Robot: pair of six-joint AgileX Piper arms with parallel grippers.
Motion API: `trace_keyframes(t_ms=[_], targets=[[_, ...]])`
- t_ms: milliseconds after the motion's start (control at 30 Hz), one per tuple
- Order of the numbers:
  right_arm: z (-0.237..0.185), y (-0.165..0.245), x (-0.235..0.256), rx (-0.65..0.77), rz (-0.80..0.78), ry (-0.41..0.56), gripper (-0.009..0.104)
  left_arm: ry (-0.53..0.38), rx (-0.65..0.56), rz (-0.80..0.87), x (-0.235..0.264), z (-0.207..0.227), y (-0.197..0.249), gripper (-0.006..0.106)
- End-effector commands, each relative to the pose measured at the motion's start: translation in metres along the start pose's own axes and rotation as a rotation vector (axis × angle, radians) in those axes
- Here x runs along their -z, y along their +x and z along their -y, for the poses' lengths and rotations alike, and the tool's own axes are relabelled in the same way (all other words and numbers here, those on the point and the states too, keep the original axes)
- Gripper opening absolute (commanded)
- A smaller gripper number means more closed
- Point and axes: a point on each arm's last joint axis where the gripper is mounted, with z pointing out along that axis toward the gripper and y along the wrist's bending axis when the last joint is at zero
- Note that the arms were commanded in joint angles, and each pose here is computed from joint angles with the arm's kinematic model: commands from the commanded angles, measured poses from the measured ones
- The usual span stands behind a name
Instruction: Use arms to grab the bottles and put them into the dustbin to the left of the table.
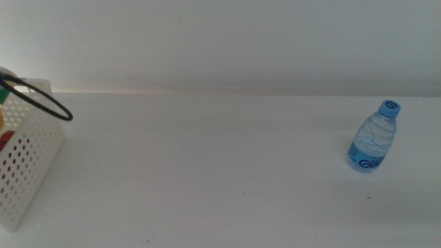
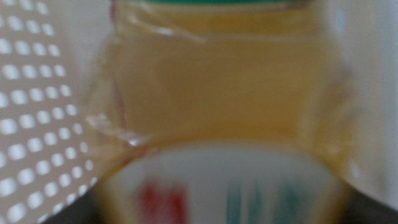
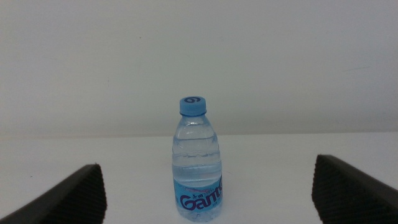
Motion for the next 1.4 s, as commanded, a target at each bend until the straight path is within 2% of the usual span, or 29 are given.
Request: trace_keyframes(t_ms=[0,133,300,367,500,600,667,733,800,867,967,1100,1367], targets=[[0.0,0.012,0.001,0.009,0.003,0.007,0.088,-0.035,0.055,0.071,0.026,0.004,-0.002,0.071],[0.0,0.012,0.001,0.009,0.003,0.007,0.088,-0.079,0.05,0.16,0.082,0.02,0.0,0.094],[0.0,0.012,0.001,0.009,0.003,0.007,0.088,-0.149,0.061,0.323,0.161,0.06,0.009,0.094],[0.0,0.012,0.001,0.009,0.003,0.007,0.088,-0.102,0.036,0.427,0.186,0.084,0.011,0.094],[0.0,0.012,0.001,0.009,0.003,0.007,0.088,0.086,-0.121,0.644,0.218,0.15,0.017,0.094],[0.0,0.012,0.001,0.009,0.003,0.007,0.088,0.103,-0.281,0.729,0.23,0.194,0.038,0.094],[0.0,0.012,0.001,0.009,0.003,0.007,0.088,0.102,-0.355,0.775,0.234,0.215,0.062,0.094],[0.0,0.012,0.001,0.009,0.003,0.007,0.088,0.153,-0.448,0.803,0.23,0.231,0.088,0.094],[0.0,0.012,0.001,0.009,0.003,0.007,0.088,0.224,-0.486,0.808,0.22,0.239,0.11,0.094],[0.0,0.012,0.001,0.009,0.003,0.007,0.088,0.297,-0.471,0.828,0.206,0.243,0.126,0.094],[0.0,0.012,0.001,0.007,0.003,0.007,0.088,0.327,-0.443,0.879,0.181,0.242,0.14,0.094],[0.0,0.012,0.001,0.007,0.003,0.007,0.088,0.392,-0.317,0.856,0.158,0.241,0.15,0.094],[0.0,0.012,0.001,0.007,0.003,0.007,0.088,0.358,-0.376,0.844,0.153,0.241,0.151,0.094]])
